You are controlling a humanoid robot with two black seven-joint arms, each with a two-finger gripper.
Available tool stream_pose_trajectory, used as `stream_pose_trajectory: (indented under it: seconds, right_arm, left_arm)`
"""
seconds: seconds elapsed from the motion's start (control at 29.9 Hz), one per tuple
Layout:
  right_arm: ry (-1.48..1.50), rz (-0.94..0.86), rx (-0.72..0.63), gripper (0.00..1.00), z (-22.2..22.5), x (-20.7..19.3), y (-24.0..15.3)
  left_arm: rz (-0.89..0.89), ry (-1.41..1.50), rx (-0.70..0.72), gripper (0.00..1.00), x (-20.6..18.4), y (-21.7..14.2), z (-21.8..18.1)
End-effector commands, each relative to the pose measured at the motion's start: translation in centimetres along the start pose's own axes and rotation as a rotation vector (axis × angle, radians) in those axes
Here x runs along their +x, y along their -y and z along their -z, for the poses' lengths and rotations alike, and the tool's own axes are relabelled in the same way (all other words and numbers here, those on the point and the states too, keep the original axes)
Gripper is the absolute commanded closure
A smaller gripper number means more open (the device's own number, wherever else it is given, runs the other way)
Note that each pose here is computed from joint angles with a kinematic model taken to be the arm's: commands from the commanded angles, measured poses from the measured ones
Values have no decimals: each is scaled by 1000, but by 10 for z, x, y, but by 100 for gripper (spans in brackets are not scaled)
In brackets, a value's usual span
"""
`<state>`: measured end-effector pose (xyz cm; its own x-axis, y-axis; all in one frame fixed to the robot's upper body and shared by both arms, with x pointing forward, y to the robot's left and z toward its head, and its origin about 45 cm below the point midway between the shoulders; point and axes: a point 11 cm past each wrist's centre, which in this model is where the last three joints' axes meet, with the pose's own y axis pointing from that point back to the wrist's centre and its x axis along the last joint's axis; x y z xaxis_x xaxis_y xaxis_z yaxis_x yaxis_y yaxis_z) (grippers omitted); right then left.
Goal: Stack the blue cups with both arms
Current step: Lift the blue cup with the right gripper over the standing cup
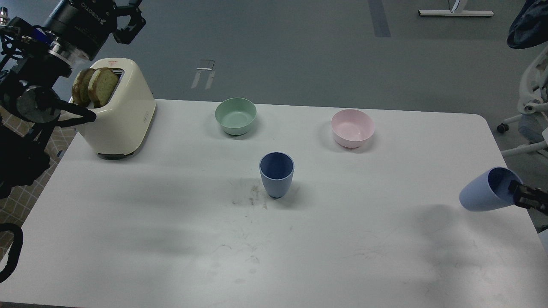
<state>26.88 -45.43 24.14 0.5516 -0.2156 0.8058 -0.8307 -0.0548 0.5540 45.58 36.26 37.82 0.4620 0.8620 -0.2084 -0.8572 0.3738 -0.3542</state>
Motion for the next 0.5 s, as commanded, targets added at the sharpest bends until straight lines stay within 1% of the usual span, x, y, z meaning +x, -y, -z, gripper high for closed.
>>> stream_pose_trajectory:
  seconds: [0.0, 0.03, 0.1, 0.17, 0.2, 0.23, 0.3, 0.33, 0.37, 0.43, 0.47]
  right_arm:
    - [7, -121, 76, 100, 19, 47, 1]
    - [9, -156, 103, 100, 28, 60, 4]
    - [9, -179, 143, 100, 42, 70, 10]
    - [-4, -214, 209, 100, 69, 89, 22]
    - [-29, -231, 259, 100, 92, 104, 30]
    - [-60, -218, 303, 100, 114, 109, 41]
    - [-94, -199, 343, 100, 135, 111, 50]
    - [-129, -182, 383, 100, 156, 111, 57]
    - [-147, -171, 404, 100, 167, 109, 60]
    - [-206, -124, 493, 100, 211, 97, 70]
    - [-220, -113, 514, 100, 221, 94, 71]
  left_arm:
    - [1, 0, -1, 2, 0, 0, 0]
    - [1, 1, 0, 2, 0, 1, -1]
    - [1, 1, -2, 2, 0, 1, -1]
    - [1, 1, 0, 2, 0, 1, -1]
    - [1, 0, 1, 2, 0, 0, 0]
    - [1, 0, 1, 2, 0, 0, 0]
    - [0, 1, 3, 2, 0, 0, 0]
    - [0, 1, 3, 2, 0, 0, 0]
    - [0, 1, 3, 2, 0, 0, 0]
    - [-1, 4, 3, 2, 1, -1, -1]
    - [-1, 3, 1, 2, 1, 0, -1]
